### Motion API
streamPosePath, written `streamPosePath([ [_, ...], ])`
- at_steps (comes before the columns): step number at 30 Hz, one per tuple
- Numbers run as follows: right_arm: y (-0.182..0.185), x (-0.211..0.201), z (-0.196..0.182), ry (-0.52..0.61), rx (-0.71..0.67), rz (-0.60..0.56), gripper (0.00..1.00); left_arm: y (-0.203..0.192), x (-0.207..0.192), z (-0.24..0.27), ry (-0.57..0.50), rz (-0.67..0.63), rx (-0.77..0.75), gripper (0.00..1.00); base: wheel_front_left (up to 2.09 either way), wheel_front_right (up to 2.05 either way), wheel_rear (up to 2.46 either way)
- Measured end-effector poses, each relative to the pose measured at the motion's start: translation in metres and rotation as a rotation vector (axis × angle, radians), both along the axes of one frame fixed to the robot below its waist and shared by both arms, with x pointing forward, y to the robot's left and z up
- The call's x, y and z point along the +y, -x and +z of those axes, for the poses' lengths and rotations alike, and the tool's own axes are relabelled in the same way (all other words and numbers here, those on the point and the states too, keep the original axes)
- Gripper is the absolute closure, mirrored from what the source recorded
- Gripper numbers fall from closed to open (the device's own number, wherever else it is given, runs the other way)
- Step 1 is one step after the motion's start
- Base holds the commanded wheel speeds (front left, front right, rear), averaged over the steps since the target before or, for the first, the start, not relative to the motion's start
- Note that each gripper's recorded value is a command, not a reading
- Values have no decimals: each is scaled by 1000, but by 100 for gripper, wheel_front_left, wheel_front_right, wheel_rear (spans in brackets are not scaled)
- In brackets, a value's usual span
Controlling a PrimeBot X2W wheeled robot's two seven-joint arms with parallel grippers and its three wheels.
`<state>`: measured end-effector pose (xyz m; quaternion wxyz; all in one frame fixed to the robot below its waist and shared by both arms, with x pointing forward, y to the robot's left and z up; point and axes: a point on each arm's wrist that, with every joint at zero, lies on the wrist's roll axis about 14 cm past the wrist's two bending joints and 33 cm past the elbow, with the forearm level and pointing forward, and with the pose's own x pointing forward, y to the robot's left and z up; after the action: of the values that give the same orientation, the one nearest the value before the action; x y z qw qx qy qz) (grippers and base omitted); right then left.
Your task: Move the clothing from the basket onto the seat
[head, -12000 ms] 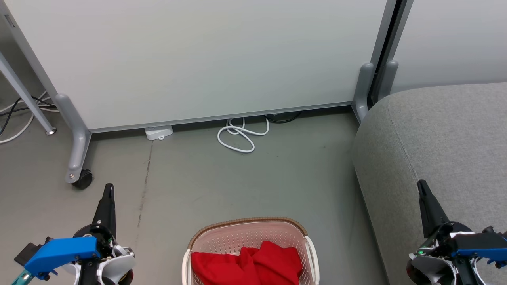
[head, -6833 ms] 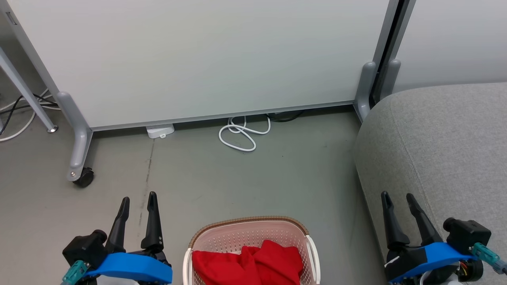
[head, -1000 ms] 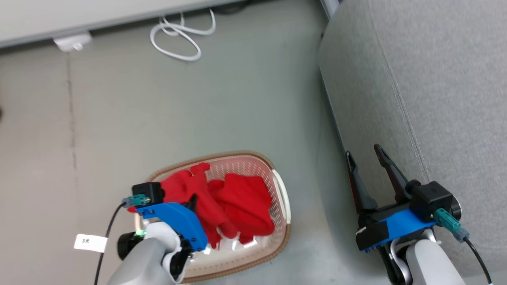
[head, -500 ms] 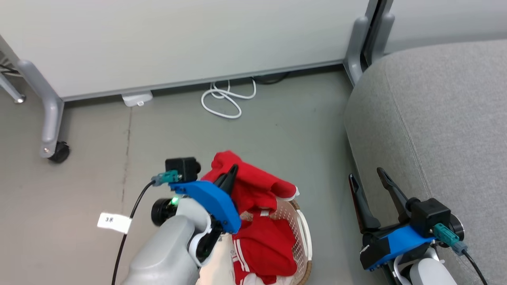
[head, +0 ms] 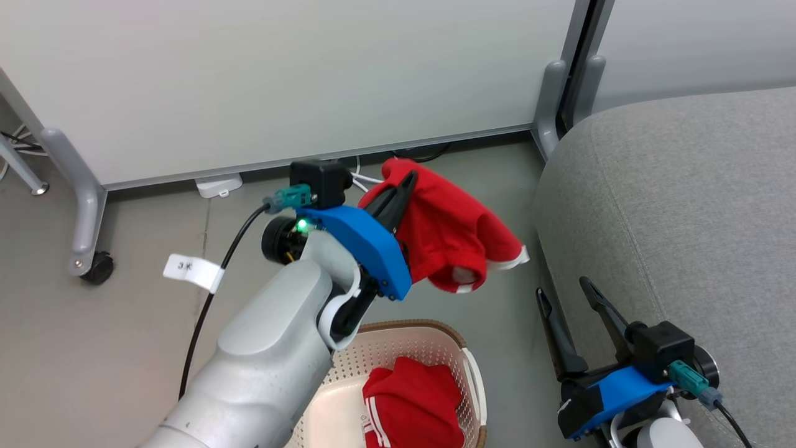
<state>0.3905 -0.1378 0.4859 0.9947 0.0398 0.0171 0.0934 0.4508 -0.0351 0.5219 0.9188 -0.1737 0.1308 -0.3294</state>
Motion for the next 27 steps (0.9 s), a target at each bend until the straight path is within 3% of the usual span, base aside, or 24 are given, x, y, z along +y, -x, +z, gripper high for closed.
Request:
streamPosePath([
  [10, 8, -5, 4, 2, -6, -14, 0, 1, -25, 41, -22, -84, -135, 100, 0, 0, 0],
  [27, 6, 3, 16, 34, -21, 15, 0, 10, -37, 37, -63, -127, -163, 100, 0, 0, 0],
])
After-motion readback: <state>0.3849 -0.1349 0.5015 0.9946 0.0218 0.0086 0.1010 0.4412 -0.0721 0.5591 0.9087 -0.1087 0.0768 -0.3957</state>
